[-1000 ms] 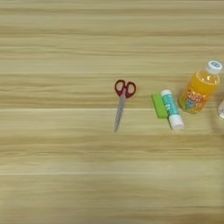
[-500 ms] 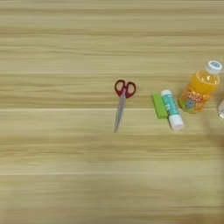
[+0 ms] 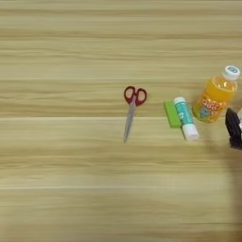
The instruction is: Move the objects on the table
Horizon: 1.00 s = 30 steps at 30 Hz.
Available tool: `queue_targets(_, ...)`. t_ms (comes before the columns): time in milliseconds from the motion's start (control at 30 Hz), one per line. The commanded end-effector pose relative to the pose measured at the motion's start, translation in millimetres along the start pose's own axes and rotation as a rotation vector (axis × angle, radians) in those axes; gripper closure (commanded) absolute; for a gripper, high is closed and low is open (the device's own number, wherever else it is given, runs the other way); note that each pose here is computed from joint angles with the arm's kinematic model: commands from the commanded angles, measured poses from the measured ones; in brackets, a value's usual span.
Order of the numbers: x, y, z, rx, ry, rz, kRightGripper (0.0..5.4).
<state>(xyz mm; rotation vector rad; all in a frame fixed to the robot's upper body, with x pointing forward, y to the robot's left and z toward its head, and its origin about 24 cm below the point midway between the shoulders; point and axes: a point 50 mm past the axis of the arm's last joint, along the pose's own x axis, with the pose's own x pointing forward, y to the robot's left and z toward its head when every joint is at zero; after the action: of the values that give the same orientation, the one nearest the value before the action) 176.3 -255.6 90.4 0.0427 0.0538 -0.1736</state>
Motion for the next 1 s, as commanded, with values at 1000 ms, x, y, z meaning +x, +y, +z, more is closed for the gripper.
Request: queue_targets(1000, 75.6, 21, 2.0, -0.099, -0.067, 0.161, 0.02)
